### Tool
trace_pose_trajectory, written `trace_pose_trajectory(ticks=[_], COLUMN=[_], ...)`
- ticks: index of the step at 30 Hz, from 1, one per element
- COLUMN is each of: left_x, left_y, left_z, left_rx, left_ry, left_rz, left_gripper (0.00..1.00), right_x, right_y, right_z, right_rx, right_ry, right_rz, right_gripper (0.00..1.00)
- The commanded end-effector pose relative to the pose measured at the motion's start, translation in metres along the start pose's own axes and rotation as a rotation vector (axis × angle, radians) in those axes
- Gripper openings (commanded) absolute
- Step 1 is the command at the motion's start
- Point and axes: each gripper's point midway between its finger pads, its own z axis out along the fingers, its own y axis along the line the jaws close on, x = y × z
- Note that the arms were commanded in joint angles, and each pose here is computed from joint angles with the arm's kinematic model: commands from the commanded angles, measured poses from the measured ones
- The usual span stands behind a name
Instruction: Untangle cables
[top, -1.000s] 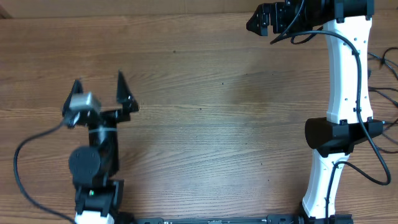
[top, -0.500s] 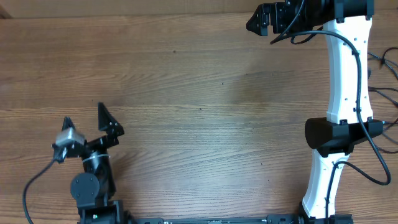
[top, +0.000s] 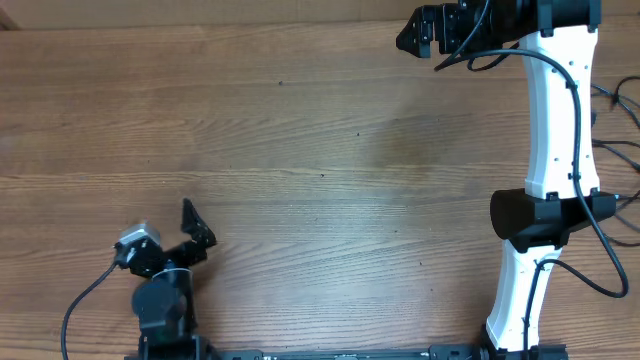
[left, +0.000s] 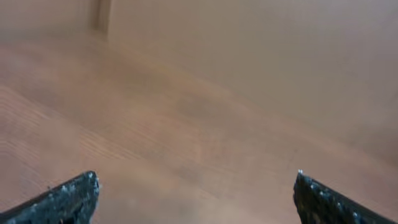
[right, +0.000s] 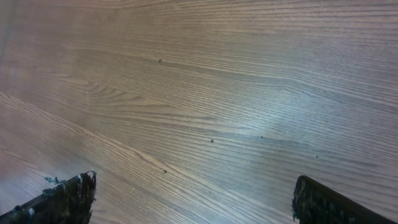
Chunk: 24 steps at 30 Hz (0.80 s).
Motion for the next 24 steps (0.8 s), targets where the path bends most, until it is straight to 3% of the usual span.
trace_pose_trajectory(ticks=[1,6,10,24], left_x=[0.017,0.017,0.006,-0.004], left_y=[0.003,-0.011,-0.017,-0.023], left_z=[-0.004,-0.007,-0.010,-0.014], left_rx=[0.006,0.095,0.118,0.137], left_ry=[0.066,0.057,0.004,-0.046], left_rz=[0.100,0.299,0.372,0.356], left_gripper=[1.00,1.00,1.00,1.00], right_x=[-0.001,-0.001,-0.001,-0.001], right_y=[0.005,0.005,0.005,0.005], right_z=[-0.010,-0.010,-0.010,-0.010], right_rx=[-0.005,-0.005,-0.005,-0.005], right_ry=[-0.019,-0.019,-0.019,-0.019], right_rz=[-0.005,-0.005,-0.005,-0.005], right_gripper=[1.00,1.00,1.00,1.00])
